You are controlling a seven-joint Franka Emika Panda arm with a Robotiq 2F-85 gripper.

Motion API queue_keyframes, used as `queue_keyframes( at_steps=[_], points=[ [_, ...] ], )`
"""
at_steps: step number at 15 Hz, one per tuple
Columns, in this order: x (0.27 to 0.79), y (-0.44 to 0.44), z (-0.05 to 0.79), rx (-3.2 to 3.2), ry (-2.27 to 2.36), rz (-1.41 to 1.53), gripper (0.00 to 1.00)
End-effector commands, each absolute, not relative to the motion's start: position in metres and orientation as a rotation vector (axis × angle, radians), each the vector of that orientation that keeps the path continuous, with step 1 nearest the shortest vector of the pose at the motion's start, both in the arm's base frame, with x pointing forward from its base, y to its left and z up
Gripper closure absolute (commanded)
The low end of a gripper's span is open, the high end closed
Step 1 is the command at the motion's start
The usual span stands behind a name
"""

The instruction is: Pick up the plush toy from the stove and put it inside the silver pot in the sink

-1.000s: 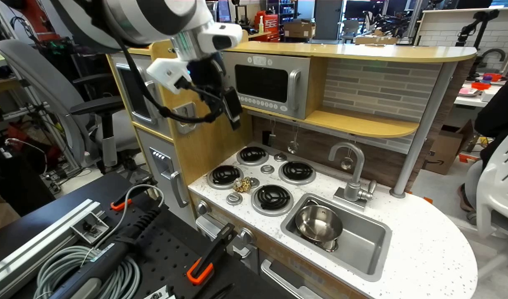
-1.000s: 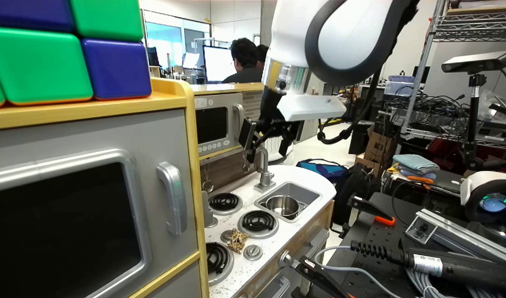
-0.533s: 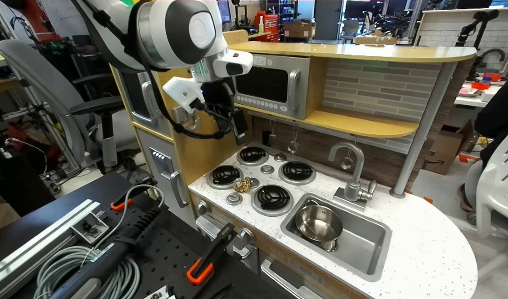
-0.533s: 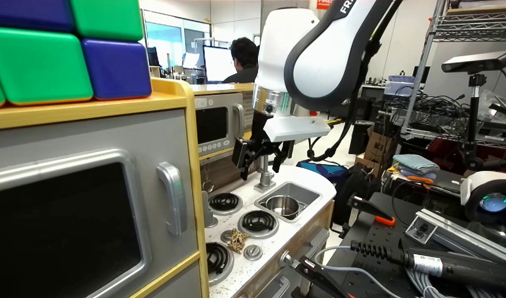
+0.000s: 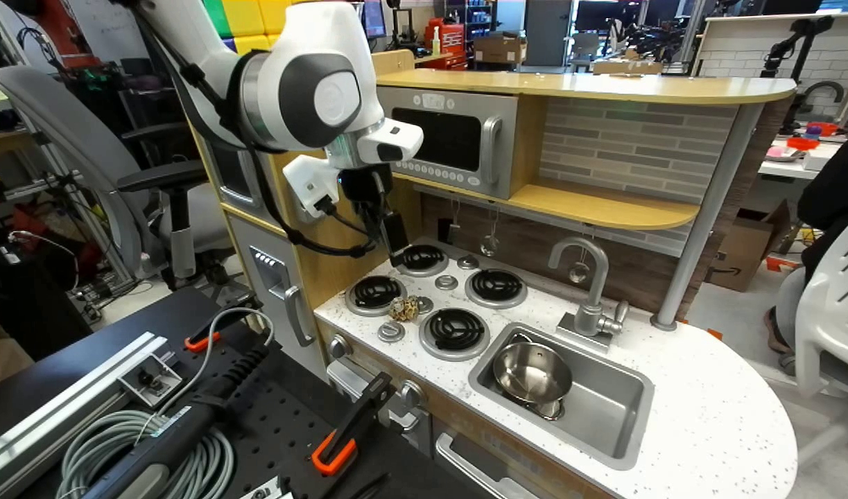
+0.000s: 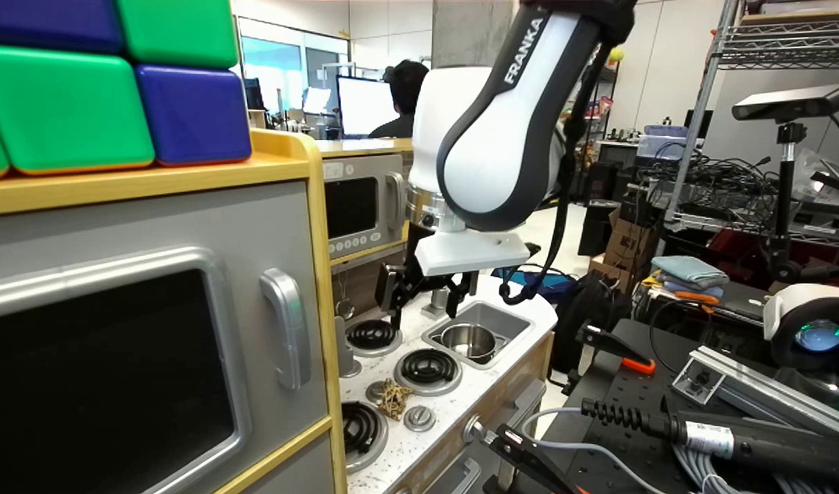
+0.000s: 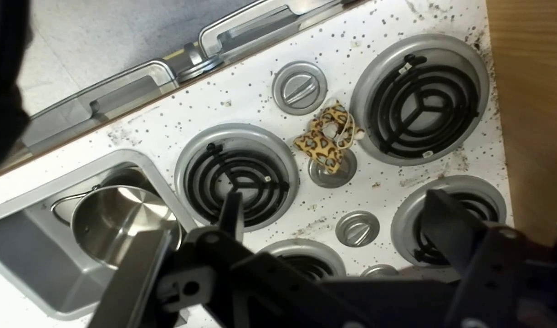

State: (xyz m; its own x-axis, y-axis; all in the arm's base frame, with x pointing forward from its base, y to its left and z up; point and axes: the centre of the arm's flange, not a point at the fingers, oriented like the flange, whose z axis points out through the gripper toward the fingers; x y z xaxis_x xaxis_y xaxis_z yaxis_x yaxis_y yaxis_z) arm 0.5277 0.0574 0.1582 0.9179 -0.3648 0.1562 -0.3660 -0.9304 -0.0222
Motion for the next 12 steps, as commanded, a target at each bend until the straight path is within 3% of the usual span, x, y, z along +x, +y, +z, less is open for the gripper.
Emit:
queue_keyframes(
  at_steps=[1,12],
  points=[
    [0.558,0.073,0.105,3.058,-0.702,0.289,0.00],
    [0.598,0.057,0.019,2.975,-0.980,0.140,0.00]
  ],
)
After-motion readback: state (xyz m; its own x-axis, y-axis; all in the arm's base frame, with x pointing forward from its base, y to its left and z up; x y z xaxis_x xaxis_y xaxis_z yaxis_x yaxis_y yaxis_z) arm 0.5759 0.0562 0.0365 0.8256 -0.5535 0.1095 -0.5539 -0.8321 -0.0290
